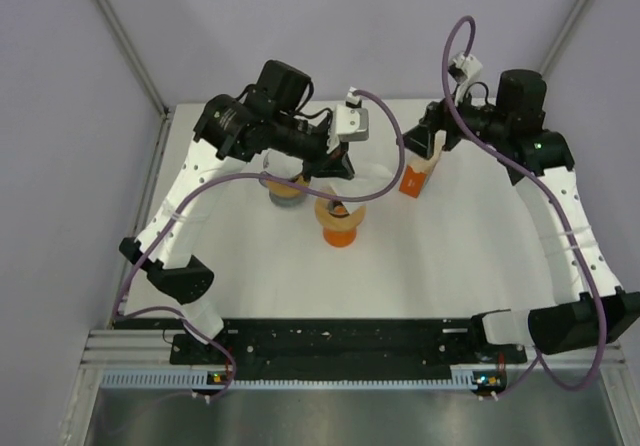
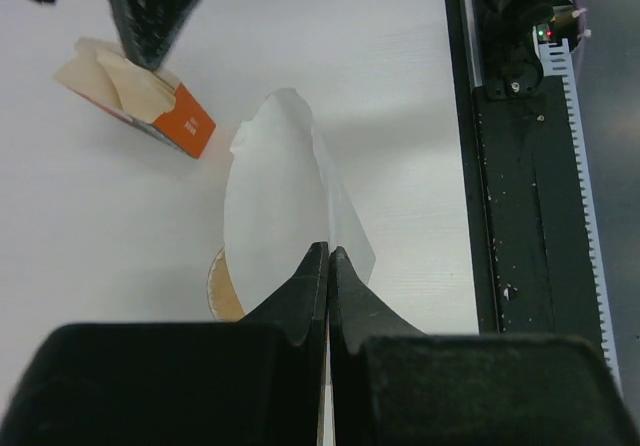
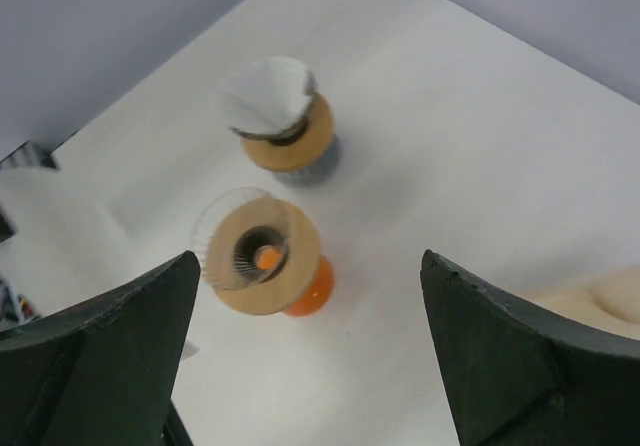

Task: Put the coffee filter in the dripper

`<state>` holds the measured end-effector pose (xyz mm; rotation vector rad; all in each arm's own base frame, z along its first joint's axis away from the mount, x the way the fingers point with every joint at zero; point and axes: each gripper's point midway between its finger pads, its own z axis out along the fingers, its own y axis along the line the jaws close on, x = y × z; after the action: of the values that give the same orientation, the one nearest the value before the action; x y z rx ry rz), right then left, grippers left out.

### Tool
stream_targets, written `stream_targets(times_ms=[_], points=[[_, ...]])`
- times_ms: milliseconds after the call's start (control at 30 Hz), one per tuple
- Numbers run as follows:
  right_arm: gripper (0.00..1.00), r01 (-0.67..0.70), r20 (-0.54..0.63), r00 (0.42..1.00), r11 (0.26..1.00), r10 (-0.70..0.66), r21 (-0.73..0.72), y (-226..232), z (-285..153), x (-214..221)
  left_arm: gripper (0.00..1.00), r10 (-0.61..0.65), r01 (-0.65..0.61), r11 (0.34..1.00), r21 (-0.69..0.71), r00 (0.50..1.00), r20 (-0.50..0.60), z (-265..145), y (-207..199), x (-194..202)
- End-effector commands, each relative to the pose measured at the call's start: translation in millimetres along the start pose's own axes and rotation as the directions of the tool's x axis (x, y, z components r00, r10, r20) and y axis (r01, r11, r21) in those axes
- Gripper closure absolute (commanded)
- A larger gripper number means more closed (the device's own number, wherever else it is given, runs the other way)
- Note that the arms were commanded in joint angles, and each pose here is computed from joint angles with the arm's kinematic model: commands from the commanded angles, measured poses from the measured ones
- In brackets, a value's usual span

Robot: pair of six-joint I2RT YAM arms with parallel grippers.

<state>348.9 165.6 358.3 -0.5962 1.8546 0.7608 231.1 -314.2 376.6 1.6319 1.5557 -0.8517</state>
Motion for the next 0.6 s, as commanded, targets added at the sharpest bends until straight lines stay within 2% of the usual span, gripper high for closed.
stream_targets(times_ms=[0,133,300,467,567], points=[[0.08,0.141,0.013,0.989,0.909,-0.148,-0.392,97.6,-13.9,14.1,1.00,0.098,-0.101,0.983,0.151,0.995,0.022,-21.3,-54.6,-5.6],[0.09,0.143,0.015,0.987,0.847,-0.158,-0.511,132.4,-16.3,15.9,1.00,0.120,-0.118,0.978,0.173,0.993,-0.004,-16.1,-63.8,-2.2],[0.10,0.119,-0.025,0.988,0.850,-0.154,-0.514,130.3,-7.5,28.7,1.00,0.131,-0.129,0.974,0.188,0.991,-0.001,-16.1,-69.3,-3.5],[0.14,0.076,-0.073,0.986,0.787,-0.152,-0.613,149.0,-7.6,47.2,1.00,0.135,-0.131,0.975,0.177,0.991,-0.009,-15.0,-67.3,-3.2],[0.20,0.047,-0.102,0.984,0.762,-0.147,-0.645,154.1,-9.3,56.5,1.00,0.133,-0.128,0.976,0.178,0.991,-0.016,-12.8,-66.0,-1.8]])
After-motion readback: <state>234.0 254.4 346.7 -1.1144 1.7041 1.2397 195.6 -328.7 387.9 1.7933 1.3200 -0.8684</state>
